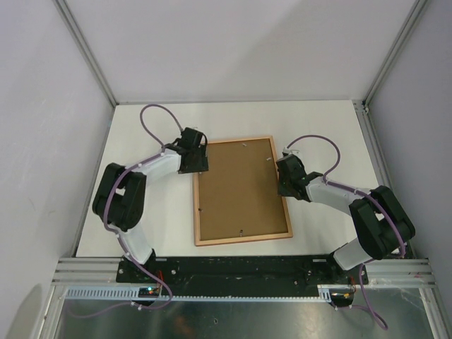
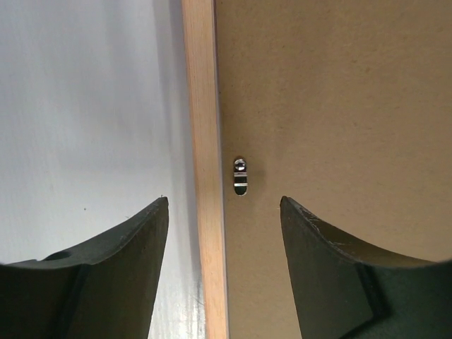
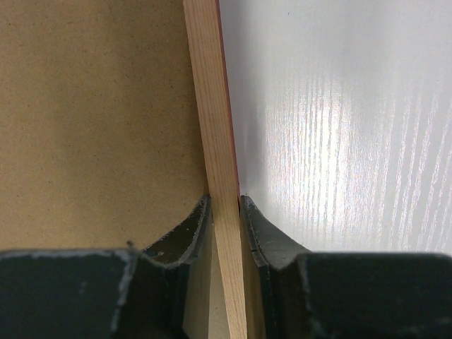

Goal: Put the photo into the frame

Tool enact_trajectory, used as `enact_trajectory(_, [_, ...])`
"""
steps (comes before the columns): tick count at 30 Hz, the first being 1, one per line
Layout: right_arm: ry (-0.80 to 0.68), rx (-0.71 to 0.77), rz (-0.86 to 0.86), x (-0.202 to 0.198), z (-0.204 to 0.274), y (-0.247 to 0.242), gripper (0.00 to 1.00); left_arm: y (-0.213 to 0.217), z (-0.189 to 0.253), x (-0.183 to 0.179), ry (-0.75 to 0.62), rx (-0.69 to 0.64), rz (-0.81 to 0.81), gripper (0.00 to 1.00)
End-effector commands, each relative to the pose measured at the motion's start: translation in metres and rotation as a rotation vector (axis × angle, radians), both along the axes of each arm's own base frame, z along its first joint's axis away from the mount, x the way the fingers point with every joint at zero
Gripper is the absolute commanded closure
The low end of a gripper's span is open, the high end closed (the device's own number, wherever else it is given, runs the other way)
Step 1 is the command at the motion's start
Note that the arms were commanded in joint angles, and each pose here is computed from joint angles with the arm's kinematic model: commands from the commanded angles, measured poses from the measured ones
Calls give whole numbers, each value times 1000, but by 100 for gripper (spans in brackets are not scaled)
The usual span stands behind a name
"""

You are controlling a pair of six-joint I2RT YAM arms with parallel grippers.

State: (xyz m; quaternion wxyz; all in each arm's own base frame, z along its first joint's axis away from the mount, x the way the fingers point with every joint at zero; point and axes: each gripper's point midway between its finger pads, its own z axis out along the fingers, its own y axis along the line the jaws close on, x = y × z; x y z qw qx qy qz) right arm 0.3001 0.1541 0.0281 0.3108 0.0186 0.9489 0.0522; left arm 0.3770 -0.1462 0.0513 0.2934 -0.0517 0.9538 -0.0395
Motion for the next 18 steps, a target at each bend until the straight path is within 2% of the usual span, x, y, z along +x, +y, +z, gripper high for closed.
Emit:
enact_trajectory(1, [61, 4, 22, -16, -5, 0, 100, 5, 1, 14, -7, 64, -38, 32])
enact_trajectory(10, [63, 3, 23, -17, -6, 0, 100, 10, -17, 13, 34, 97, -40, 37])
enact_trajectory(18, [69, -1, 27, -18, -7, 0, 100, 26, -27, 15, 56, 109, 3, 48])
